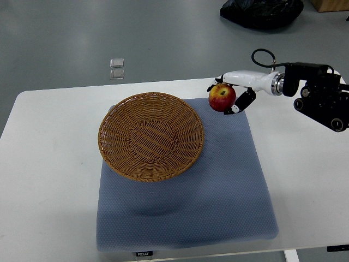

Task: Place red apple in basket with right hand
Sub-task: 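Carry the apple over the wicker basket and lower it inside, then open the right hand to release the apple and lift away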

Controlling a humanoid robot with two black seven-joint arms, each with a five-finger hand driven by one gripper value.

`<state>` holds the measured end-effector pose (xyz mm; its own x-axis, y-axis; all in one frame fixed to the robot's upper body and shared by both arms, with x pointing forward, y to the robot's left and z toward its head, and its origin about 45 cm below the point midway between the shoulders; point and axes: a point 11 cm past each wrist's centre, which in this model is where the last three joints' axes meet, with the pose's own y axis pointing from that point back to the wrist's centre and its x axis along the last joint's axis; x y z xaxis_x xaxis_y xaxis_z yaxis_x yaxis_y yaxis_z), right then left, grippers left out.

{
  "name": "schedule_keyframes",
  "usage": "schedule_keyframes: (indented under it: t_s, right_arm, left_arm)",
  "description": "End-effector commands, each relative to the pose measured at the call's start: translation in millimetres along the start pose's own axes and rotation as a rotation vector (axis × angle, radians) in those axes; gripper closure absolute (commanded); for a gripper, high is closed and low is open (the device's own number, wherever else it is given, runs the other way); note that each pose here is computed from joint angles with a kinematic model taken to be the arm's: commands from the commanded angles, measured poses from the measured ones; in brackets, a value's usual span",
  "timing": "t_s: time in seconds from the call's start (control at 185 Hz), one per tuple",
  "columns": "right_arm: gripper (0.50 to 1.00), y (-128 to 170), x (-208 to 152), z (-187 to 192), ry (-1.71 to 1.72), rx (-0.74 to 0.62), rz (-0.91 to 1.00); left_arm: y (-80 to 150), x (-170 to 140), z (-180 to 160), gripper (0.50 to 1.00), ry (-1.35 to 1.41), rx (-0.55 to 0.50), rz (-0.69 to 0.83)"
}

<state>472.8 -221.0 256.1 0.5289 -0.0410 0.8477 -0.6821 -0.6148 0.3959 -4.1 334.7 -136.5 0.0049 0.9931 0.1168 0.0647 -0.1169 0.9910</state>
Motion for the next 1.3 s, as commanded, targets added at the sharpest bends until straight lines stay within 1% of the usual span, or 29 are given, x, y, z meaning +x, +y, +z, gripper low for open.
schedule_keyframes:
  t_s: [0.0, 0.087, 0.184, 0.26, 0.303, 0.352, 0.357, 0.422, 0.552, 0.6, 0.606, 0.709, 0.849, 0.914, 0.936, 0.941, 0.99, 0.995, 1.125, 1.293]
  right_arm:
    - [0.897, -5, 24, -24, 0.032, 0.069, 0.025]
    - [0.893, -12, 34, -50, 0.052, 0.143, 0.031]
    - [0.887, -31, 26, -93, 0.061, 0.270, 0.008]
    - [0.887, -45, 14, -119, 0.071, 0.329, -0.021]
    - [0.887, -51, 8, -130, 0.071, 0.353, -0.033]
    - [0.887, -51, 8, -130, 0.071, 0.353, -0.033]
    - [0.883, -59, -1, -145, 0.075, 0.383, -0.053]
    - [0.877, -67, -17, -162, 0.094, 0.415, -0.097]
    - [0.875, -80, -46, -175, 0.124, 0.427, -0.168]
    - [0.875, -80, -46, -175, 0.124, 0.427, -0.168]
    - [0.875, -85, -56, -183, 0.132, 0.438, -0.189]
    - [0.865, -91, -65, -185, 0.145, 0.429, -0.210]
    - [0.850, -93, -73, -170, 0.158, 0.382, -0.230]
    - [0.812, -94, -78, -163, 0.164, 0.364, -0.238]
    - [0.793, -94, -78, -162, 0.166, 0.359, -0.238]
    - [0.781, -94, -78, -161, 0.167, 0.354, -0.240]
    - [0.781, -94, -78, -161, 0.167, 0.354, -0.240]
    - [0.738, -94, -78, -158, 0.164, 0.343, -0.237]
    - [0.646, -94, -77, -157, 0.166, 0.339, -0.236]
    - [0.638, -94, -75, -158, 0.166, 0.340, -0.241]
  left_arm:
    - [0, -1, 0, 0.500, 0.000, 0.000, -0.003]
    - [0, -1, 0, 0.500, 0.000, -0.002, -0.003]
    - [0, -1, 0, 0.500, 0.000, 0.000, -0.003]
    - [0, 0, 0, 0.500, 0.000, 0.000, 0.000]
    - [0, 0, 0, 0.500, 0.000, 0.000, 0.002]
    - [0, 0, 0, 0.500, 0.000, 0.000, 0.002]
    - [0, 0, 0, 0.500, 0.000, 0.000, 0.000]
    - [0, 0, 0, 0.500, 0.000, 0.000, 0.000]
    - [0, 0, 0, 0.500, -0.001, 0.000, 0.000]
    - [0, 0, 0, 0.500, -0.001, 0.000, 0.000]
    - [0, 0, 0, 0.500, -0.002, 0.000, -0.001]
    - [0, 0, 0, 0.500, -0.003, 0.000, -0.001]
    - [0, 0, 0, 0.500, -0.003, 0.000, -0.001]
    - [0, 0, 0, 0.500, -0.003, 0.000, -0.001]
    - [0, 0, 0, 0.500, -0.003, 0.000, -0.002]
    - [0, 0, 0, 0.500, -0.003, 0.000, -0.002]
    - [0, 0, 0, 0.500, -0.003, 0.000, -0.002]
    - [0, 0, 0, 0.500, -0.003, 0.000, -0.002]
    - [0, 0, 1, 0.500, -0.004, -0.001, -0.002]
    - [0, 0, 1, 0.500, -0.005, -0.001, -0.002]
